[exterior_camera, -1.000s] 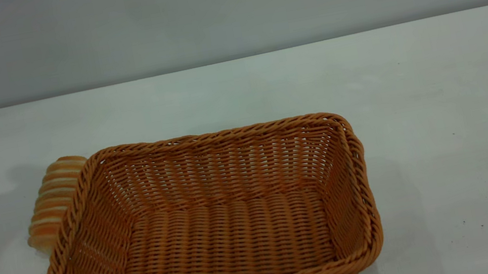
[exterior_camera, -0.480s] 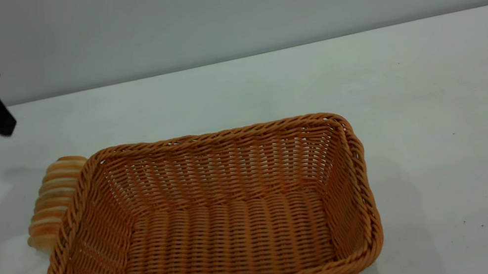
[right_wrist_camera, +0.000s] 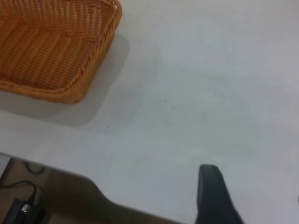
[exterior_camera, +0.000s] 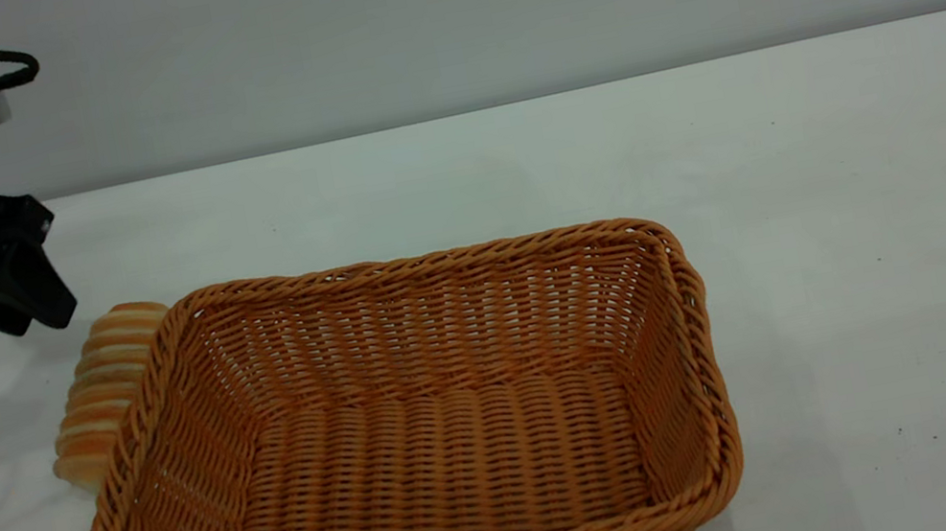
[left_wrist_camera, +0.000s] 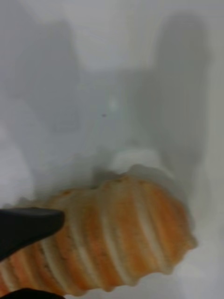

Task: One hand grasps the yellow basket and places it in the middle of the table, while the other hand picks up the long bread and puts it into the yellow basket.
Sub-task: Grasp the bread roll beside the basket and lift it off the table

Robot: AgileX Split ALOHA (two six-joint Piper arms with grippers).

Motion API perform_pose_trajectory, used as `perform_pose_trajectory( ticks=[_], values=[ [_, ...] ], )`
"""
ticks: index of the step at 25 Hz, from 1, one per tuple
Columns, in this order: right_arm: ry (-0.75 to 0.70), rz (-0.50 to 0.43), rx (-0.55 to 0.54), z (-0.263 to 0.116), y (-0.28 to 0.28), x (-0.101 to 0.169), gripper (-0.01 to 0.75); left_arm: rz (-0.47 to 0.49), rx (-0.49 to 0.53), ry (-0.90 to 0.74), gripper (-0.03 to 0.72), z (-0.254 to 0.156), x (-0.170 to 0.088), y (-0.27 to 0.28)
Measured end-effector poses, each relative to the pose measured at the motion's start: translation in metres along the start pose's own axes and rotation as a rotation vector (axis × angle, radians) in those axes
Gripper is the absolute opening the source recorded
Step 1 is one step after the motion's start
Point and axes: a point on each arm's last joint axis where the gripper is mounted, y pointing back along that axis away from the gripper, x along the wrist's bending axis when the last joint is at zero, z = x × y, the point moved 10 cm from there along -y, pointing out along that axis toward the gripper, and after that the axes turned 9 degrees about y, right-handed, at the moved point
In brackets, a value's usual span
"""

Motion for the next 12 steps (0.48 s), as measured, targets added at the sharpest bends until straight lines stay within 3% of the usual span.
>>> perform_pose_trajectory(
  ticks=[12],
  values=[
    [0.002,0.001,0.0,0.0,0.0,0.0,0.37,-0.055,0.017,0.029,0.395,0.005,-0.001,-0.032]
  ],
)
